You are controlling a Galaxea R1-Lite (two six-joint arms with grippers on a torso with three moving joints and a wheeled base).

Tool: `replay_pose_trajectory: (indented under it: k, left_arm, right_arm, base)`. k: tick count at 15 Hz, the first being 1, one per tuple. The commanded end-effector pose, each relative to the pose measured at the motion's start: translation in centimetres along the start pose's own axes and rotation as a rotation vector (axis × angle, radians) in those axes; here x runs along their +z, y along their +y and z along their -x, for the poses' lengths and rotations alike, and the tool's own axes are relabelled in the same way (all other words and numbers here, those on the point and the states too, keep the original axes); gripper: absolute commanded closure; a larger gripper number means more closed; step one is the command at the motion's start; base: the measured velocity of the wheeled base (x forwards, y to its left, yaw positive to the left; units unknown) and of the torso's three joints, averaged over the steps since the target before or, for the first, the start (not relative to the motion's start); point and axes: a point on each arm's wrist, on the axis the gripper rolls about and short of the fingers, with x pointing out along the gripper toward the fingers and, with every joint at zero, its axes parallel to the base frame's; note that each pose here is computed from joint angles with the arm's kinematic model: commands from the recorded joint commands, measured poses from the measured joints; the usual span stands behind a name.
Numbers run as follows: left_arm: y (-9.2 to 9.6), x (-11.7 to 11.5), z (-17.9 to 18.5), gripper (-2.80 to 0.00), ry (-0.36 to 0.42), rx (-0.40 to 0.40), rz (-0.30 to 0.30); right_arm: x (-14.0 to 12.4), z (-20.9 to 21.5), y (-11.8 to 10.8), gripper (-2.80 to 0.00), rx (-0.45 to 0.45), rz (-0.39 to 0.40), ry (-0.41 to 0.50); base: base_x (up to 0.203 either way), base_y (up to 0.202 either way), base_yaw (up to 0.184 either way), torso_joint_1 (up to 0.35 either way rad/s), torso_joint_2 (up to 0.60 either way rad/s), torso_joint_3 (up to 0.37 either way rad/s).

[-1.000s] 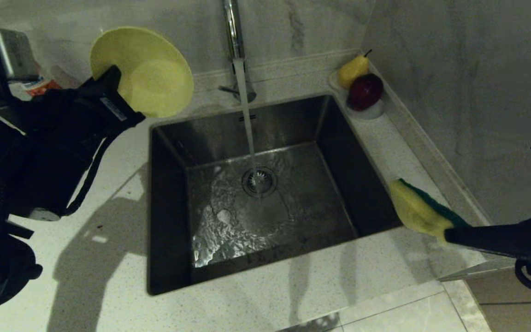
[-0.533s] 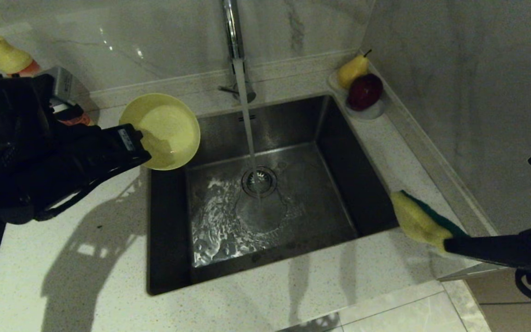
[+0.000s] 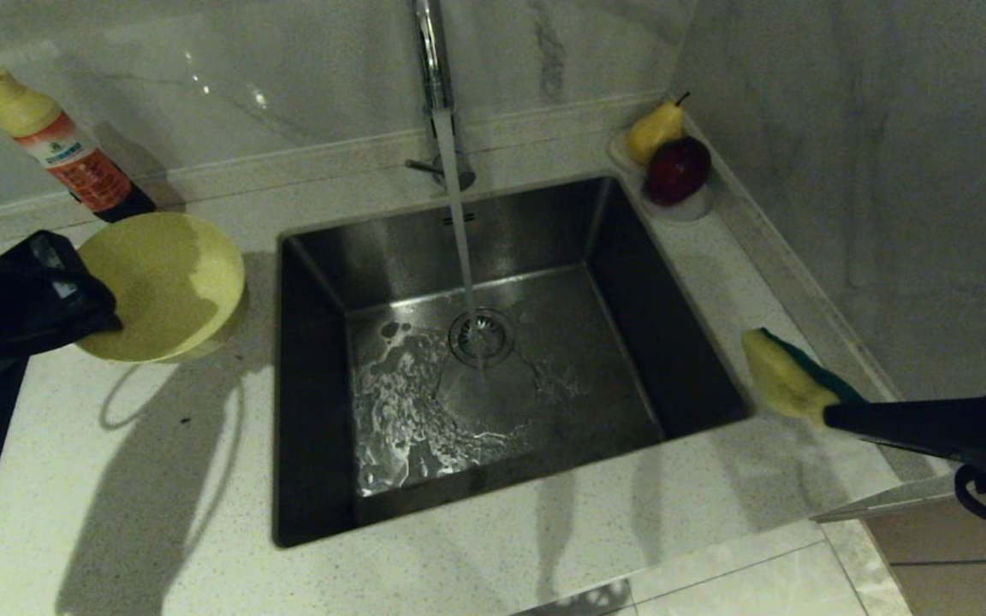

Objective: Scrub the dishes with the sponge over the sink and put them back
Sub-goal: Place the bowl on the table

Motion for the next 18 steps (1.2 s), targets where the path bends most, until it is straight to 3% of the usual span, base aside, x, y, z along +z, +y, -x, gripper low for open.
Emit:
replay_pose_trajectory:
  k: [1,3,5,9,11,15,18]
  left_arm:
    - [2.5,1.2,0.6,0.0,-0.051,0.103,0.096]
    - [4.7,1.9,0.2,0.0,-0.065,0.189,0.176]
    - [7.0,1.7,-0.6,0.0,-0.033,0.254,0.244]
    - [11.1,-1.3,-4.4,0.0,0.093,0.403,0.338]
    - [12.7,-1.6,-5.5,0.0,0.066,0.439,0.397]
    - [13.6,-1.5,-5.9,0.0,0.06,0.458,0.43]
    - [14.0,-1.2,-7.3,0.0,0.096,0.458,0.444]
  right_arm:
    - [0.7,-0.5,-1.0,0.0,-0.022,-0.031,0.003]
    - [0.9,-0.8,-1.4,0.0,-0.036,-0.045,0.005]
    - [1.1,-1.1,-1.8,0.0,-0.05,-0.059,0.007]
    - [1.2,-1.5,-2.4,0.0,-0.059,-0.088,0.019]
    - [1.3,-1.6,-2.4,0.0,-0.058,-0.083,0.018]
    - [1.3,-1.8,-2.8,0.0,-0.062,-0.093,0.029]
    - [1.3,-1.8,-2.7,0.0,-0.057,-0.088,0.027]
  base:
    - [0.0,0.0,0.0,0.0,0.0,0.0]
    - [0.0,0.0,0.0,0.0,0.0,0.0]
    - [0.0,0.0,0.0,0.0,0.0,0.0]
    - [0.0,0.0,0.0,0.0,0.0,0.0]
    - [0.0,0.0,0.0,0.0,0.0,0.0]
    - [0.0,0.0,0.0,0.0,0.0,0.0]
    - [0.0,0.0,0.0,0.0,0.0,0.0]
